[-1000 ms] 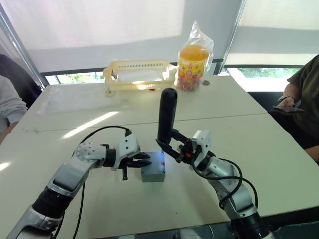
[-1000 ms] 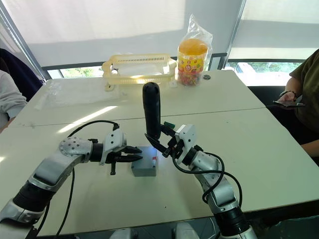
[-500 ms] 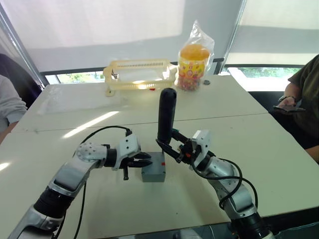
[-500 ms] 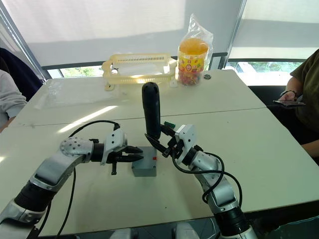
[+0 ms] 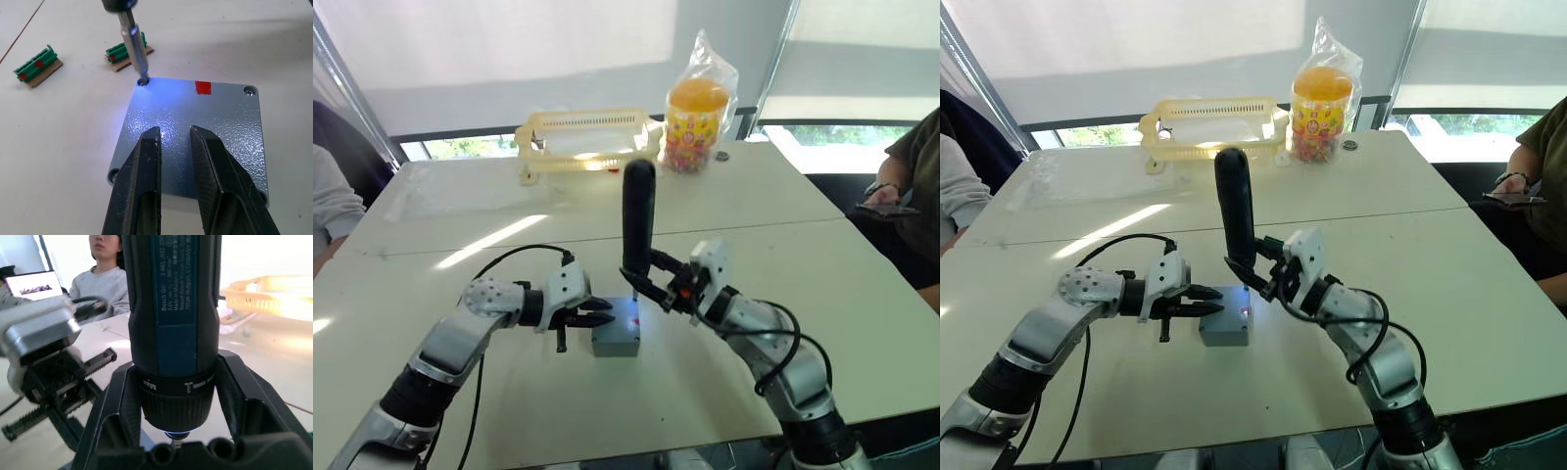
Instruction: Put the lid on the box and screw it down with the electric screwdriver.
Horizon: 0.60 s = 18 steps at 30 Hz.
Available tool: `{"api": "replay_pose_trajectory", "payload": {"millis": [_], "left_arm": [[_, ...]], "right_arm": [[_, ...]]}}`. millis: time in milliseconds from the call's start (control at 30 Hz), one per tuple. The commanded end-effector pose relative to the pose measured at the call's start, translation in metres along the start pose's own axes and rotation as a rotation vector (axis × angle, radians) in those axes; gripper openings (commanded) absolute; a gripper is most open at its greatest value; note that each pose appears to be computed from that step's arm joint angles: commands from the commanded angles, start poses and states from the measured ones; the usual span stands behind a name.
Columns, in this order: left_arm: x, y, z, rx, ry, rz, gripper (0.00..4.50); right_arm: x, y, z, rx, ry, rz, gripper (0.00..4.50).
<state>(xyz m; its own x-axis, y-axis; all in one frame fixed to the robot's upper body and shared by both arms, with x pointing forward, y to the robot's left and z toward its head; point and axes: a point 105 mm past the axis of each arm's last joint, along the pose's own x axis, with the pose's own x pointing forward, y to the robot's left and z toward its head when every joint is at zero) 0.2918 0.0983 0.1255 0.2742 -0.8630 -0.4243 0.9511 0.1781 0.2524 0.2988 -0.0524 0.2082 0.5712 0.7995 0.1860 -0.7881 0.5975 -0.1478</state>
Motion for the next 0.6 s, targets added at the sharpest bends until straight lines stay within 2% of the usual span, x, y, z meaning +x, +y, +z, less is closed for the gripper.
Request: {"api": "replay_pose_trajectory", "payload": {"millis": [33,133,200,300,433,533,600], "left_arm": [[-0.001,-0.004,-0.029,-0.055,0.108,0.003,0.94],[-0.009,0.003,-0.016,-0.108,0.038,0.036,0.94],[-0.014,0.008,-0.005,-0.139,-0.014,0.052,0.94],[-0.020,0.015,0.010,-0.152,-0.066,0.060,0.94],[-0.028,0.022,0.042,-0.098,-0.117,0.027,0.94],[-0.030,0.021,0.062,-0.045,-0.131,-0.014,0.94],[-0.032,0.019,0.071,-0.001,-0.126,-0.041,0.94]], "right_arm": [[-0.006,0.003,0.082,-0.071,-0.213,0.019,1.74],[-0.014,-0.030,0.123,0.066,-0.306,-0.072,1.74],[-0.021,-0.056,0.134,0.171,-0.309,-0.141,1.74],[-0.024,-0.067,0.125,0.286,-0.192,-0.140,1.74],[-0.040,-0.063,0.114,0.388,-0.008,-0.057,1.74],[-0.058,-0.074,0.099,0.412,0.150,-0.123,1.74],[-0.076,-0.087,0.077,0.475,0.295,-0.216,1.74]]}}
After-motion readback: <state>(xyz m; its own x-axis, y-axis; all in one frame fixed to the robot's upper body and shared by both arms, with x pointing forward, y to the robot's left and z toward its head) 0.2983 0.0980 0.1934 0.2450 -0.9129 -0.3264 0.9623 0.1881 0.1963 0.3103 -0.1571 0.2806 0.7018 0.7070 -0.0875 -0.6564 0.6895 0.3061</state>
